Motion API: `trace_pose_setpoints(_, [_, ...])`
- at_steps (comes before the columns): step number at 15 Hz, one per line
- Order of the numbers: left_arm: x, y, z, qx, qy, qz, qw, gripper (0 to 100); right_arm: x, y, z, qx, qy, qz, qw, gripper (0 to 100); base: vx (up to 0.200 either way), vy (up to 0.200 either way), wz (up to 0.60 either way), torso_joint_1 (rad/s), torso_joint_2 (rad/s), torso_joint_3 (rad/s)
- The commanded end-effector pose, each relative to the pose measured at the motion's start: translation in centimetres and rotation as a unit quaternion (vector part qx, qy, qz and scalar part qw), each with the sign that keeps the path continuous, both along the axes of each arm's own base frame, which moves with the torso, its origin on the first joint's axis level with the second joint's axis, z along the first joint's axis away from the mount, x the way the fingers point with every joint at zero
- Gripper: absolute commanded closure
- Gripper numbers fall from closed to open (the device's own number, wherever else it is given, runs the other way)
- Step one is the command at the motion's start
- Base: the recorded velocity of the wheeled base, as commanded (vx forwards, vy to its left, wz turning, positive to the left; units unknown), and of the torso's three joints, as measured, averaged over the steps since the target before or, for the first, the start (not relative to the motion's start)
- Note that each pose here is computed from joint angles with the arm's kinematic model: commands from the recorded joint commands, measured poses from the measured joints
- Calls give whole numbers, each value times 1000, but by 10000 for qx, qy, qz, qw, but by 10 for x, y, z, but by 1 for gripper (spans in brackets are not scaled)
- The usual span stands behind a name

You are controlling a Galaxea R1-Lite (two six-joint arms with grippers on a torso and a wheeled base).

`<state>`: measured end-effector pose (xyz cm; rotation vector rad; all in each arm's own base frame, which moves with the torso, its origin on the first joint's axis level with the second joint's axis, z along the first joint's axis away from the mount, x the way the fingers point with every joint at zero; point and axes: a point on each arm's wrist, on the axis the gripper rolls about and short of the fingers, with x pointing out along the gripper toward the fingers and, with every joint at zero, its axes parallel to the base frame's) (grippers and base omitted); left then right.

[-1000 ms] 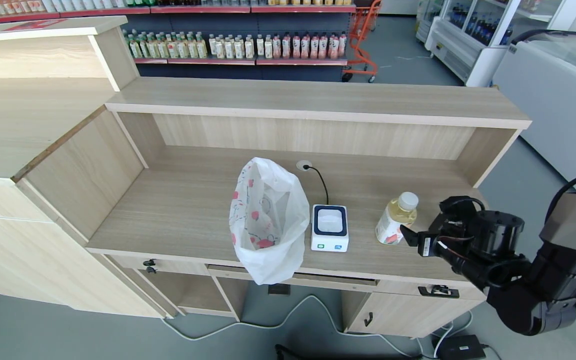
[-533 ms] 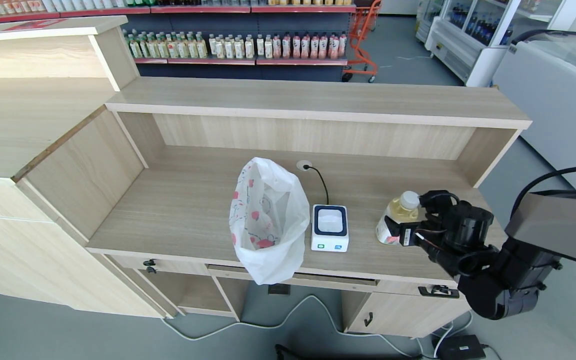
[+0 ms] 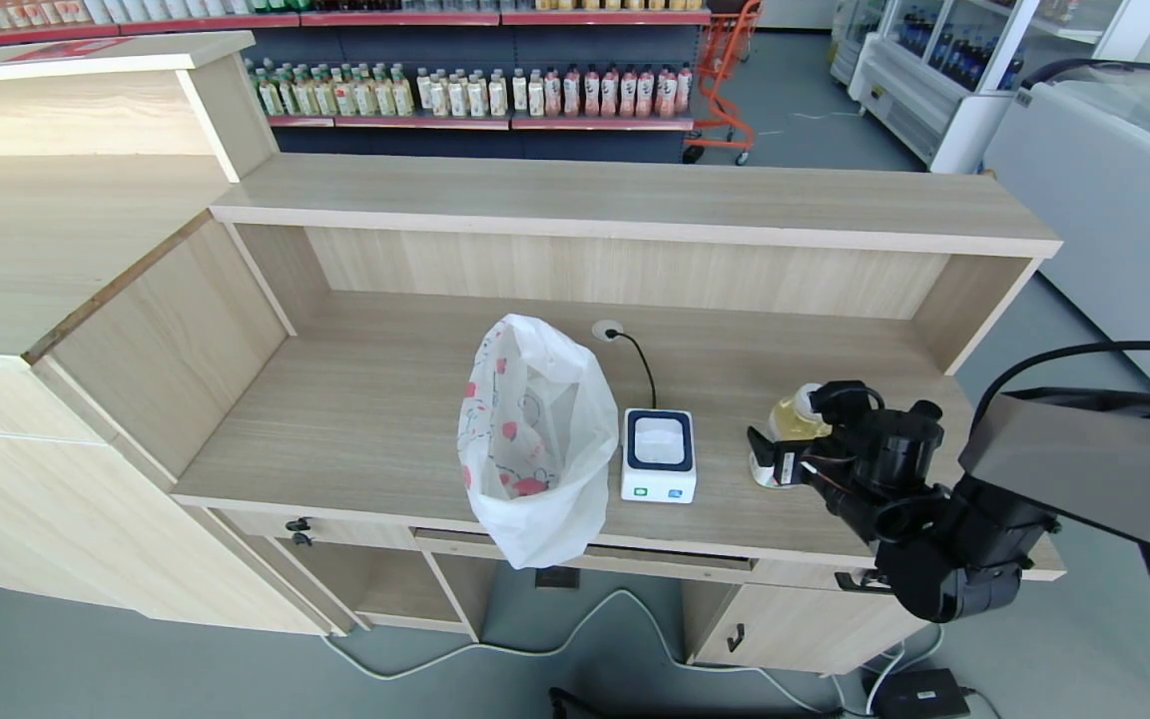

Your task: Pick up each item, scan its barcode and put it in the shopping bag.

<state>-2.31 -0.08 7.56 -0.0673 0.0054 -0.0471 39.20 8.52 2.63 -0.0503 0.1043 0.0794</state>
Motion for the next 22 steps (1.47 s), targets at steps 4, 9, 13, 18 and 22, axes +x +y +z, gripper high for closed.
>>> trace_pose_setpoints(4, [0, 0, 0, -1, 4, -2, 10000, 0, 19, 6, -10, 26, -142, 33, 9999, 0, 0, 0, 0, 0, 0, 0])
trace_pose_setpoints(9, [0, 0, 0, -1, -4, -2, 10000, 0, 23, 8, -16, 0, -151, 66, 9999, 0, 0, 0, 0, 0, 0, 0])
trace_pose_setpoints(13, [0, 0, 0, -1, 4, -2, 10000, 0, 29, 6, -14, -39, -261, 33, 9996, 100, 0, 0, 0, 0, 0, 0])
trace_pose_setpoints(18, [0, 0, 0, -1, 4, -2, 10000, 0, 30, -4, -16, -251, -229, -80, 9994, 100, 0, 0, 0, 0, 0, 0])
trace_pose_setpoints(22, [0, 0, 0, -1, 4, -2, 10000, 0, 31, -8, -21, -526, -244, -110, 9983, 100, 0, 0, 0, 0, 0, 0])
